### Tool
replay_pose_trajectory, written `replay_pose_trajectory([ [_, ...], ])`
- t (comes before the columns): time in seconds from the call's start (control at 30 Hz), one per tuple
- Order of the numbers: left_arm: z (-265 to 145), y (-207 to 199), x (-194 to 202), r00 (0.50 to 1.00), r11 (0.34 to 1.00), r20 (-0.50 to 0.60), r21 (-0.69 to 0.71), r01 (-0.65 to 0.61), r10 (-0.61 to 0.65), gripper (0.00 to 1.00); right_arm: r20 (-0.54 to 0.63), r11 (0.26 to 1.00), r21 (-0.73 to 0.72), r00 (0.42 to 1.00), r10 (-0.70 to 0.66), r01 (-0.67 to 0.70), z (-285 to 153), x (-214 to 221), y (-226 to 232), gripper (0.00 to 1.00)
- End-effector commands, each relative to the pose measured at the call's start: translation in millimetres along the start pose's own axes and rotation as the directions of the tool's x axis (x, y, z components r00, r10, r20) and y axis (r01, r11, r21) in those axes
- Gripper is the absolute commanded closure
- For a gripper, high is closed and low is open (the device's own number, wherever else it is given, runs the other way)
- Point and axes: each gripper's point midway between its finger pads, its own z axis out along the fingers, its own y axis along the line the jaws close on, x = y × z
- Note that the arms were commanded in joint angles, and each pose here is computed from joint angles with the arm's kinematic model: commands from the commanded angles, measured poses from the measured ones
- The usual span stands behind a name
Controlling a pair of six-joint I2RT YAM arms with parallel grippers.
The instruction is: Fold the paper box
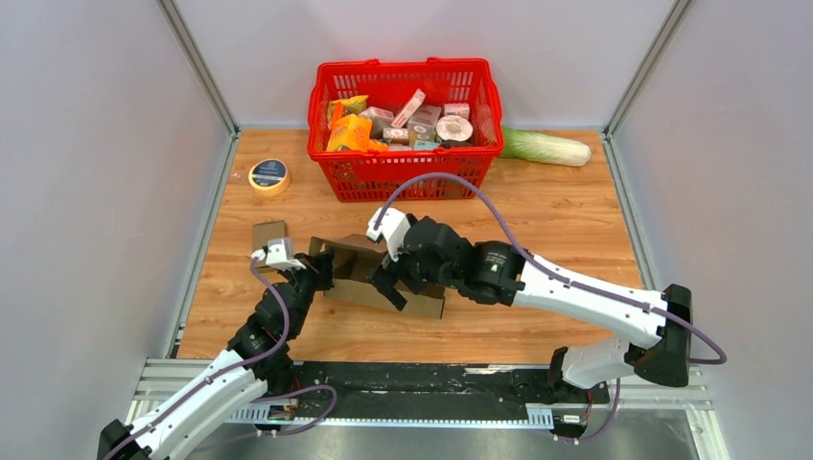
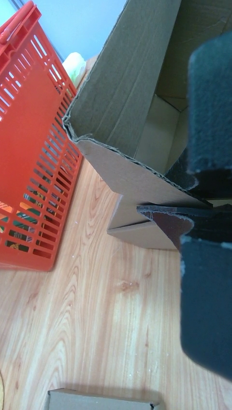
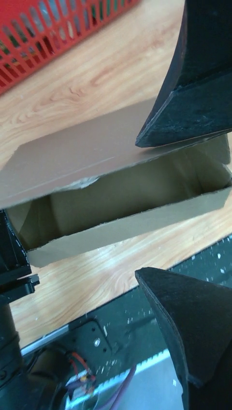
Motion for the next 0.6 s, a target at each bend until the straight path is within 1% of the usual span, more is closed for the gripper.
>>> replay_pose_trajectory([
  [0.0, -10.2, 19.0, 45.6, 0.984, 0.998, -0.171, -0.034, -0.059, 0.052, 1.00, 0.133, 0.959, 0.145, 0.956, -0.261, 0.242, 3.3, -40.9, -14.7, 0.00],
  [0.03, -10.4, 19.8, 47.1, 0.984, 0.998, -0.174, -0.036, -0.057, 0.050, 1.00, 0.118, 0.945, 0.199, 0.951, -0.286, 0.259, 6.6, -41.9, -21.8, 0.00],
  [0.07, -10.4, 19.6, 47.1, 0.984, 0.998, -0.174, -0.037, -0.052, 0.045, 1.00, 0.097, 0.935, 0.215, 0.946, -0.309, 0.283, 11.3, -39.5, -23.2, 0.02],
  [0.1, -12.6, 23.6, 52.1, 0.980, 0.997, -0.194, -0.048, -0.059, 0.048, 0.97, 0.077, 0.919, 0.224, 0.934, -0.348, 0.324, 14.6, -38.6, -23.3, 0.05],
  [0.13, -13.6, 22.5, 53.1, 0.980, 0.998, -0.197, -0.055, -0.020, 0.009, 0.94, 0.031, 0.913, 0.205, 0.930, -0.365, 0.352, 26.6, -27.6, -21.2, 0.10],
  [0.17, -15.0, 20.0, 54.8, 0.978, 0.999, -0.208, -0.053, 0.005, -0.016, 0.89, 0.012, 0.914, 0.183, 0.928, -0.371, 0.363, 31.1, -22.9, -18.2, 0.14],
  [0.2, -20.2, 19.0, 60.0, 0.969, 0.999, -0.244, -0.050, 0.022, -0.034, 0.76, -0.008, 0.914, 0.164, 0.927, -0.376, 0.372, 37.3, -15.6, -16.0, 0.21],
  [0.23, -24.5, 16.3, 62.1, 0.959, 0.995, -0.268, -0.066, 0.077, -0.092, 0.71, -0.023, 0.915, 0.130, 0.924, -0.381, 0.381, 45.9, -7.3, -10.7, 0.25],
  [0.27, -28.4, 9.2, 55.7, 0.952, 0.992, -0.282, -0.062, 0.108, -0.121, 0.67, -0.027, 0.917, 0.107, 0.923, -0.384, 0.385, 50.4, -2.4, -6.7, 0.27],
  [0.3, -40.2, 7.8, 63.7, 0.927, 0.989, -0.346, -0.065, 0.132, -0.146, 0.62, -0.024, 0.919, 0.093, 0.924, -0.382, 0.383, 54.1, 0.9, -4.5, 0.30],
  [0.33, -47.3, 5.5, 64.8, 0.912, 0.986, -0.375, -0.066, 0.150, -0.164, 0.61, -0.005, 0.923, 0.071, 0.926, -0.378, 0.377, 59.5, 6.1, 0.6, 0.32],
  [0.37, -62.4, 12.5, 70.2, 0.885, 0.985, -0.435, -0.105, 0.134, -0.167, 0.59, 0.005, 0.927, 0.057, 0.928, -0.372, 0.371, 61.0, 7.9, 4.2, 0.34],
  [0.4, -73.0, 4.3, 68.2, 0.864, 0.978, -0.458, -0.086, 0.192, -0.210, 0.57, 0.014, 0.932, 0.043, 0.933, -0.359, 0.359, 62.8, 10.3, 7.8, 0.35],
  [0.47, -97.5, 8.7, 67.3, 0.829, 0.976, -0.515, -0.106, 0.192, -0.219, 0.56, 0.025, 0.944, -0.004, 0.944, -0.328, 0.329, 68.2, 16.7, 17.0, 0.33],
  [0.5, -107.7, 2.3, 60.7, 0.825, 0.972, -0.518, -0.064, 0.228, -0.228, 0.52, 0.020, 0.947, -0.023, 0.947, -0.319, 0.320, 70.6, 20.5, 20.2, 0.30],
  [0.53, -116.5, 1.7, 56.9, 0.821, 0.969, -0.522, -0.051, 0.243, -0.233, 0.50, 0.017, 0.952, -0.065, 0.955, -0.297, 0.298, 73.5, 27.4, 28.0, 0.28],
  [0.57, -129.5, 4.4, 52.3, 0.811, 0.968, -0.534, -0.056, 0.247, -0.238, 0.43, 0.008, 0.954, -0.085, 0.958, -0.288, 0.287, 77.4, 33.0, 32.0, 0.27],
])
